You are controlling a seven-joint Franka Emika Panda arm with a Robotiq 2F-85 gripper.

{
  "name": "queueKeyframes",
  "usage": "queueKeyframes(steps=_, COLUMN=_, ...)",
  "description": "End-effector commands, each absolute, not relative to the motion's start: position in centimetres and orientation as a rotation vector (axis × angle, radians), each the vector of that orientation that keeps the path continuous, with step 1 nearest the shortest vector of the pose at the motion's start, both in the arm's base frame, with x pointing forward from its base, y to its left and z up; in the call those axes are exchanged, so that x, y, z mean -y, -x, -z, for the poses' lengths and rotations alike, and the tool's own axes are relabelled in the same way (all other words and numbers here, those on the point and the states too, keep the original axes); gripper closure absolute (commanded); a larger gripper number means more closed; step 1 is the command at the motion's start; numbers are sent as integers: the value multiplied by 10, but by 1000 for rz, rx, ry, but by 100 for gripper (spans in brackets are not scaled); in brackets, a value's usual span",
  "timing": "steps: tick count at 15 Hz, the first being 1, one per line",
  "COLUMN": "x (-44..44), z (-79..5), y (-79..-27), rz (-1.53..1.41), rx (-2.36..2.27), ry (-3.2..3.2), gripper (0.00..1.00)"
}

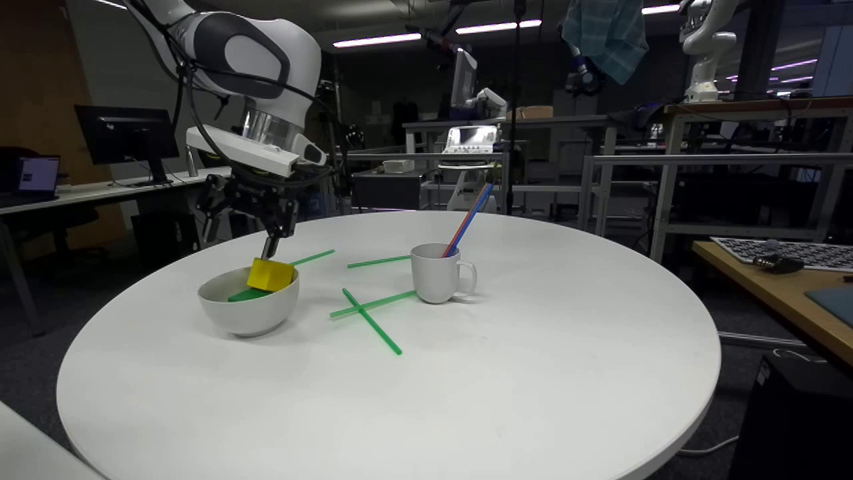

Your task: Remove the yellow block from the bowl.

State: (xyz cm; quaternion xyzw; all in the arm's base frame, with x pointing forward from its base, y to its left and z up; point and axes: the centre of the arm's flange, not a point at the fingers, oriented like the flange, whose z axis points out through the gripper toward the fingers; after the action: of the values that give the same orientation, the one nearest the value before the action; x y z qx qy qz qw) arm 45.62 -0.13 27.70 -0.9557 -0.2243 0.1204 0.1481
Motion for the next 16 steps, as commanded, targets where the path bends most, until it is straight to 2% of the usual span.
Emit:
queueKeyframes(steps=1, x=0, z=-275, y=-459, rz=-397, rx=656, ry=2713, gripper=0)
queueKeyframes(steps=16, x=12, z=-265, y=-490, rz=-327, rx=639, ry=2761, gripper=0)
